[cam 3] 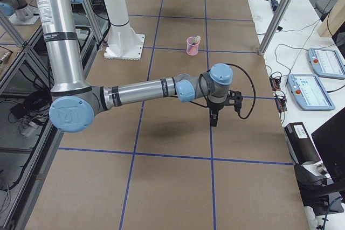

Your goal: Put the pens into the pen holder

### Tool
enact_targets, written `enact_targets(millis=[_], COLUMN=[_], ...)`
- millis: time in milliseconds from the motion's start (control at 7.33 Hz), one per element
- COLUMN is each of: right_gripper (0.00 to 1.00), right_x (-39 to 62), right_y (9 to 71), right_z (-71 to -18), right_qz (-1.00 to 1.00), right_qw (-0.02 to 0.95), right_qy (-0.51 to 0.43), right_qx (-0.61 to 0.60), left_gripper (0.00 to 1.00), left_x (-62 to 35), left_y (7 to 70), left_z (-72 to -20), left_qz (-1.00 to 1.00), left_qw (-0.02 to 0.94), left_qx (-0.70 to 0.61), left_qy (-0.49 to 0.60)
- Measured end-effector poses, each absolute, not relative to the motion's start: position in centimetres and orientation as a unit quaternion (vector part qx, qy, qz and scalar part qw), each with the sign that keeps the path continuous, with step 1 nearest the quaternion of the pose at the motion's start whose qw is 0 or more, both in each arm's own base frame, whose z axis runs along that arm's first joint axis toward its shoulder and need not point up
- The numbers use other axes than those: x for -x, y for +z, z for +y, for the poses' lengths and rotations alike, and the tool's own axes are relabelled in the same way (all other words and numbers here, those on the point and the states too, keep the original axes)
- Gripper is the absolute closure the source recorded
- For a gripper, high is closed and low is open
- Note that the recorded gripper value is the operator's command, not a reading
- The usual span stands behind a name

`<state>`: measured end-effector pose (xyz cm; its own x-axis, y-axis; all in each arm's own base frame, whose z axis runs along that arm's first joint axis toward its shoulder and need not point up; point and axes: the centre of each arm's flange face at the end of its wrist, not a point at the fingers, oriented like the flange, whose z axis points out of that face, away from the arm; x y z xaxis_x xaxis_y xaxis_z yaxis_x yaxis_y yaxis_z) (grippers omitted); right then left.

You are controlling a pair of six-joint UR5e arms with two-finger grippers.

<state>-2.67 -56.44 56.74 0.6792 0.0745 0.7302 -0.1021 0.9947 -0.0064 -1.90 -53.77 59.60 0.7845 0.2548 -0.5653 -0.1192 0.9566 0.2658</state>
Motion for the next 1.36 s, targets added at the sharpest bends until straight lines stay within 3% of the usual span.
enact_targets(millis=[545, 1364], right_gripper=[0.00, 0.00], right_x=[-0.4, -6.0], right_y=[59.7, 63.6], right_z=[-55.8, -51.2], right_qz=[-0.416, -0.411], right_qw=[0.908, 0.909], right_qy=[0.049, 0.062], right_qx=[-0.009, -0.015], left_gripper=[0.00, 0.00], left_x=[4.7, 4.8], left_y=[61.3, 62.0], left_z=[-50.5, -49.9], left_qz=[0.365, 0.364], left_qw=[0.925, 0.927], left_qx=[-0.076, -0.069], left_qy=[0.069, 0.063])
